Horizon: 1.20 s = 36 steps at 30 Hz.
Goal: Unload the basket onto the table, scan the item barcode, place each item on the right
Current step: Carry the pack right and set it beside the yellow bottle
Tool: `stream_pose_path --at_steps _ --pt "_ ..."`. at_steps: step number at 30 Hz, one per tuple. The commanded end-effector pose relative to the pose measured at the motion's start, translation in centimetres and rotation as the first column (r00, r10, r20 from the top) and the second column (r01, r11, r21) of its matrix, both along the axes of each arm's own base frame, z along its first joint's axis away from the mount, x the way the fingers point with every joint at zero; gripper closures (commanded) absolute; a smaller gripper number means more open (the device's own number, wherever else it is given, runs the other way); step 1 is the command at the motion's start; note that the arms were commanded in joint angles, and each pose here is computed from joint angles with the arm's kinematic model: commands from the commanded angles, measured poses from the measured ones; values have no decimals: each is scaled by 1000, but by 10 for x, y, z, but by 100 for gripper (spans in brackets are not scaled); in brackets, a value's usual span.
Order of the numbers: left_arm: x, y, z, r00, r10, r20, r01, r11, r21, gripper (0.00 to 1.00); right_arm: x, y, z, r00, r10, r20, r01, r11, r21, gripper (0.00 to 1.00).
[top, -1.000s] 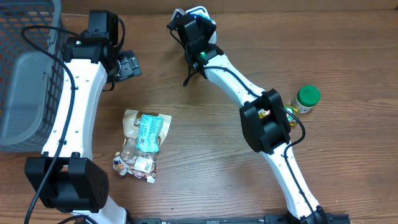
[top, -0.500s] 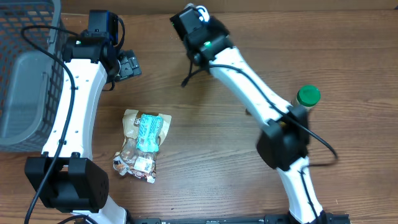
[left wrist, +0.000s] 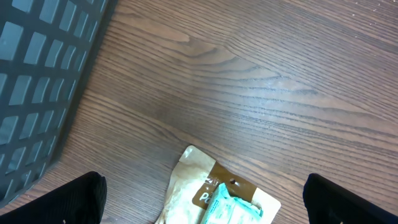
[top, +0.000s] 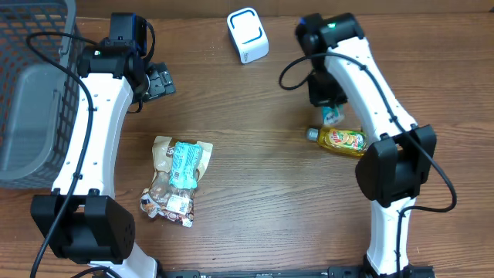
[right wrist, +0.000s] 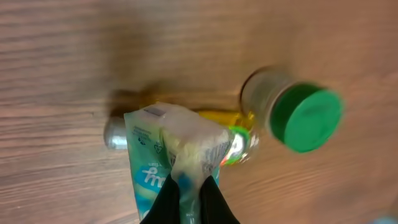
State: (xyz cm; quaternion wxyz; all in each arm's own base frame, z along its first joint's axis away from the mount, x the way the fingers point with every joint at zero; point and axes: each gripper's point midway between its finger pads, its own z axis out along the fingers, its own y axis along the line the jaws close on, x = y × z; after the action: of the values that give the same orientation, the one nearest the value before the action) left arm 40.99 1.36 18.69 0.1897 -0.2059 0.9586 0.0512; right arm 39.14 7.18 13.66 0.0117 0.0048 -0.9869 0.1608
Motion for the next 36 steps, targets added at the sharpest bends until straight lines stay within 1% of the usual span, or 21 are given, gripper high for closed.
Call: stream_pose_path --at_steps 1,4,5,7,11,13,14,17,18,19,20,24,28,32,34,36 --pt "1 0 8 1000 -14 20 14 1000 0 0 -16 1 -22 991 -97 -96 104 991 80 96" --pt "1 0 8 1000 -13 20 13 1000 1 0 -25 -14 -33 981 -127 -144 137 989 56 96" --pt "1 0 8 1000 -14 20 14 1000 0 1 -29 -18 -36 977 -141 -159 150 988 48 93" --pt "1 0 8 1000 -14 20 14 1000 0 0 -35 -25 -43 969 -159 -187 168 985 31 92" --pt "1 0 8 1000 -14 20 14 1000 0 0 -43 -43 -50 962 -173 -210 168 985 -42 89" --pt "1 0 8 1000 -14 20 14 1000 0 0 -45 -47 -54 961 -177 -211 168 984 -61 85" --pt "1 0 8 1000 -14 20 14 1000 0 0 -45 -48 -56 961 -177 -211 168 984 -63 81" --pt "1 0 8 1000 -14 20 14 1000 0 0 -44 -48 -61 963 -176 -206 167 984 -63 46" --pt "1 0 8 1000 -14 20 14 1000 0 1 -43 -49 -62 964 -175 -198 164 984 -70 18" --pt "1 0 8 1000 -14 20 14 1000 0 0 -41 -51 -61 967 -172 -190 160 984 -80 2" --pt "1 0 8 1000 -14 20 14 1000 0 0 -40 -54 -60 968 -170 -182 155 983 -95 0" --pt "1 0 8 1000 -14 20 14 1000 0 0 -33 -57 -49 978 -163 -128 143 978 -149 0" --pt "1 0 8 1000 -14 20 14 1000 0 0 -24 -42 -24 987 -157 -41 151 981 -120 0" --pt "1 0 8 1000 -14 20 14 1000 0 0 -22 -6 -5 992 -123 15 122 992 8 0" --pt "1 0 8 1000 -14 20 14 1000 0 0 -21 21 -2 994 -109 27 105 988 115 0" --pt "1 0 8 1000 -14 20 14 1000 0 1 -20 57 -5 995 -101 14 93 958 271 0"
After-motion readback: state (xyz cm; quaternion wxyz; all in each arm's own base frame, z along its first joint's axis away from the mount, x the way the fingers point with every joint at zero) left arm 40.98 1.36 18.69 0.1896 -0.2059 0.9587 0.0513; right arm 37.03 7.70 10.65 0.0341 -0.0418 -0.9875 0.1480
